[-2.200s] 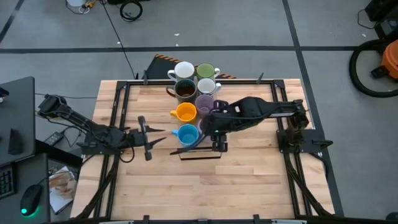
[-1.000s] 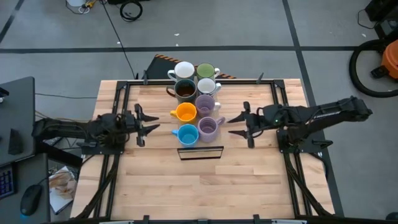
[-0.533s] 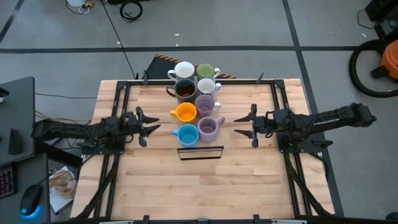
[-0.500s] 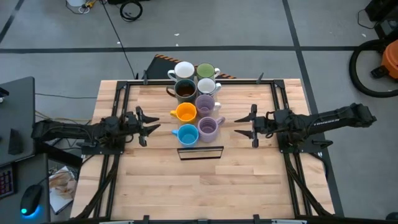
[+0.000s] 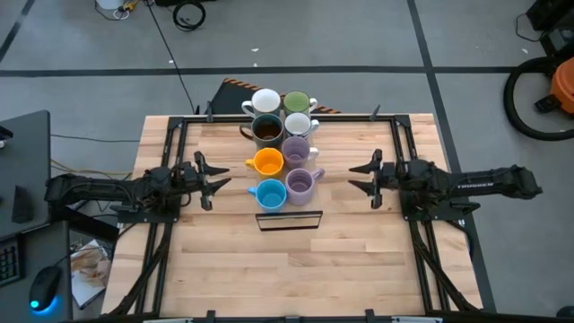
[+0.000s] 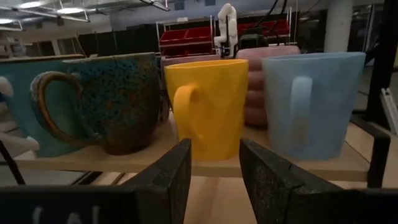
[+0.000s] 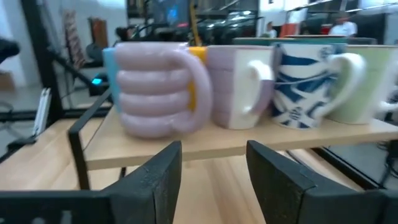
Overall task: Place coffee mugs
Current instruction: Return to Home Position
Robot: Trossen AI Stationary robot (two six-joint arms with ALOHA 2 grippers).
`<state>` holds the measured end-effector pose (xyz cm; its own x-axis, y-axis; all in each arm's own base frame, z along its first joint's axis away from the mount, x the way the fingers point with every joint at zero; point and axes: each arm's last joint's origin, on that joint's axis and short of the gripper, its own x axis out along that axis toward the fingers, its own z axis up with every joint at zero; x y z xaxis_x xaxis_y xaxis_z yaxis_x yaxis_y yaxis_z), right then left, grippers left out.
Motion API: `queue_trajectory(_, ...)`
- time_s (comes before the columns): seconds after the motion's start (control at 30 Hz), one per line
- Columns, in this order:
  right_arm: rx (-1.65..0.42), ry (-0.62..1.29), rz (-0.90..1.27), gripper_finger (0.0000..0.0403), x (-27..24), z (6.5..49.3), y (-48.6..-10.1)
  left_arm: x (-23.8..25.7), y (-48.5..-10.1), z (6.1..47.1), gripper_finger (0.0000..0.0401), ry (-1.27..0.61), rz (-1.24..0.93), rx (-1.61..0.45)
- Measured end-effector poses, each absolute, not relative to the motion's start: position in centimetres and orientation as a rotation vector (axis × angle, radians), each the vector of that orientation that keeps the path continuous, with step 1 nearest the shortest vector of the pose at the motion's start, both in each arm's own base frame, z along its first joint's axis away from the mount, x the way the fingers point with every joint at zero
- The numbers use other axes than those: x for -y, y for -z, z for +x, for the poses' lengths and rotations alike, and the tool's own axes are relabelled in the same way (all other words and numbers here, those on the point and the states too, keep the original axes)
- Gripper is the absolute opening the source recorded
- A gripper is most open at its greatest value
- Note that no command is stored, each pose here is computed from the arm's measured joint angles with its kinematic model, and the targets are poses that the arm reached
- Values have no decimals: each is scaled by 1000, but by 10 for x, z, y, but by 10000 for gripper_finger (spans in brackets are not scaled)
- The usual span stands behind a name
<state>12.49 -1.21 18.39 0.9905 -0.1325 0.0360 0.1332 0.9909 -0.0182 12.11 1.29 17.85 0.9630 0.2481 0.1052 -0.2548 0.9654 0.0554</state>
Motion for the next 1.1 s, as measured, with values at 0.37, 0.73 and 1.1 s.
queue_trajectory(0.37,71,207,75,180,19,109,-174,-13,-178,121,141,-256,74,91)
queue_trajectory(0.73,161,380,116,179,23,101,-180,-12,-176,122,141,-205,44,83)
queue_trajectory(1.1,161,380,114,180,23,101,-180,-12,-176,122,141,-206,34,83)
